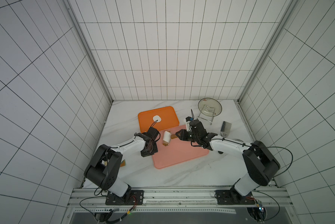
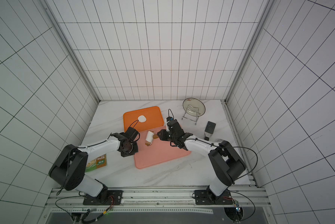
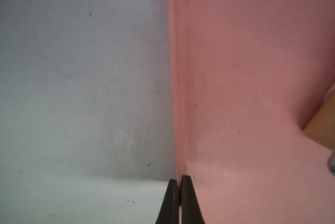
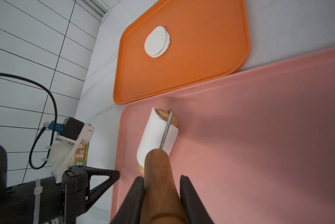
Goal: Roll out the dumpling wrappers from the dough
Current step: Flatten out the dough on the work surface.
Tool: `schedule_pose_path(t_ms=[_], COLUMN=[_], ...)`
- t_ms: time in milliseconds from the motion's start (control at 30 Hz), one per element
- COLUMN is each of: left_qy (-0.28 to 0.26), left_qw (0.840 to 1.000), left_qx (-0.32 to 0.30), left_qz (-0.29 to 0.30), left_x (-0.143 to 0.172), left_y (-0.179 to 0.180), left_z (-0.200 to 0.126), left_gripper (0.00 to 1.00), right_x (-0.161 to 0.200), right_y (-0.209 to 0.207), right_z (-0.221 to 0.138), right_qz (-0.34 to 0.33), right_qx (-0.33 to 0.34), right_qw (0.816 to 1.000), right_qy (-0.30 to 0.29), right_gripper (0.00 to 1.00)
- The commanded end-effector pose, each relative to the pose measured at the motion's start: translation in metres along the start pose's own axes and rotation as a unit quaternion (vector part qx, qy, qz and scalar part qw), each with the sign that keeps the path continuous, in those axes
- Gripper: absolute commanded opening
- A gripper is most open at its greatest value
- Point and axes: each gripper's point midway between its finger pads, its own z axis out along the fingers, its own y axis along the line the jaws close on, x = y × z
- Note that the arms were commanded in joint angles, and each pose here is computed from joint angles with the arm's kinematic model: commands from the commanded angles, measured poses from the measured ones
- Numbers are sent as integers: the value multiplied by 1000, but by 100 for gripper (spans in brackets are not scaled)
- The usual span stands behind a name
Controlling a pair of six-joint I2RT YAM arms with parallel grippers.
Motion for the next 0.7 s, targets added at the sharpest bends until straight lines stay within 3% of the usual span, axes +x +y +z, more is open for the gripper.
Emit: schedule_pose_path(t_ms=[0,533,667], left_qy=[-11,-9,-12], left_qw=[999,1000,1000], left_qx=[-32,-25,-23], left_qz=[-9,-3,-2], left_x=[-6,-8,-10], left_y=[17,13,12], left_z=[7,4,0], left_gripper=[0,0,0], right_x=[124,125,124], right_y=[-131,-124,-130], right_z=[-40,-23,-36], right_qz=[18,25,33], right_qx=[240,224,228], right_qw=[949,954,954], right_qy=[202,200,191], right_gripper=[0,0,0])
